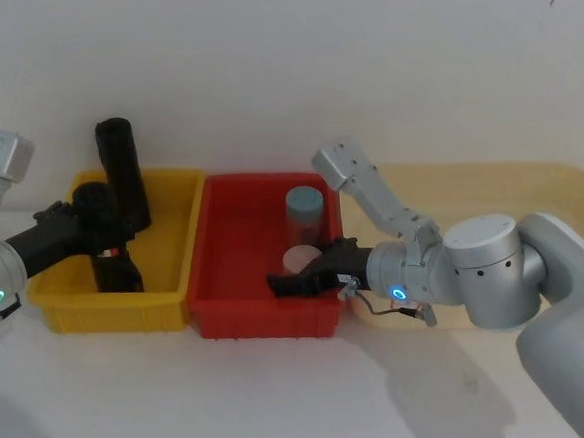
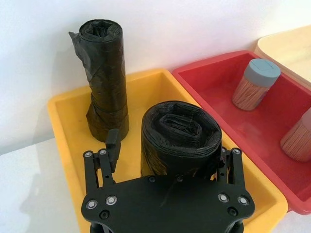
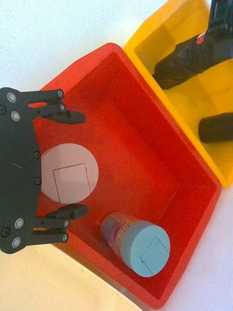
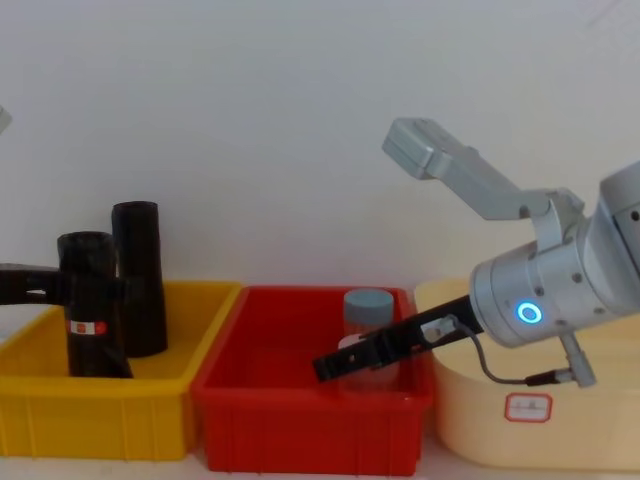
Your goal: Pick up the garbage bag with the one hand and transfer it to the other hand.
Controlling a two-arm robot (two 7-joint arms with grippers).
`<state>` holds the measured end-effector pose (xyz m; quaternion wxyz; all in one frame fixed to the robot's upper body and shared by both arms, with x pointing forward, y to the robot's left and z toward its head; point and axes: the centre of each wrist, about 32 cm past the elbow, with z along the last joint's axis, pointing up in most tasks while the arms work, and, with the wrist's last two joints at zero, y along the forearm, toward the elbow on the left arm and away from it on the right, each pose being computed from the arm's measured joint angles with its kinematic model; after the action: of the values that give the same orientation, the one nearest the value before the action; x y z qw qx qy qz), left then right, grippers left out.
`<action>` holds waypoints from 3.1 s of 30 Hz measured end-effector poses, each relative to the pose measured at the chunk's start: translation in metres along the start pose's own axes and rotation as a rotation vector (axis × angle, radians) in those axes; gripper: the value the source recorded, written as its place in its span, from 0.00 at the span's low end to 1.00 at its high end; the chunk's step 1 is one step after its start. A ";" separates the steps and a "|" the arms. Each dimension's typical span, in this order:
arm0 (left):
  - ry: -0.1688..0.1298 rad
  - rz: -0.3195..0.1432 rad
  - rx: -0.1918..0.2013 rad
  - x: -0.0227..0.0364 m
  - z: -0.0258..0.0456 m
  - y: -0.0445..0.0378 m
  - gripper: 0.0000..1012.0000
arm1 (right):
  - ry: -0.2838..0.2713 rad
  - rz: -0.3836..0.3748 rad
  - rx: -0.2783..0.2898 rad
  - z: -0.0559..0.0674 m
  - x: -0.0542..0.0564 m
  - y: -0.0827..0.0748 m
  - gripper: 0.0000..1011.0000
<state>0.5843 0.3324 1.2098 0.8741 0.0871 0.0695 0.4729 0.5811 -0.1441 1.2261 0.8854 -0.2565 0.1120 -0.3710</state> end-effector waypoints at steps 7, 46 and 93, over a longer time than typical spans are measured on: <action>0.000 0.000 0.000 0.0000 0.0000 0.0000 0.99 | 0.001 0.007 -0.009 -0.001 0.001 0.000 0.98; 0.000 0.000 0.000 0.0000 0.0000 0.0000 0.55 | 0.002 0.017 -0.020 -0.002 0.003 0.000 0.66; -0.115 -0.152 -0.194 0.0020 0.0970 -0.0025 0.39 | -0.114 -0.145 0.142 0.036 0.007 -0.055 0.66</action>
<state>0.6073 0.3244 1.3037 0.9141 0.0237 -0.0201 0.4042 0.5673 -0.1685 1.2855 0.8772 -0.2214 0.0159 -0.4256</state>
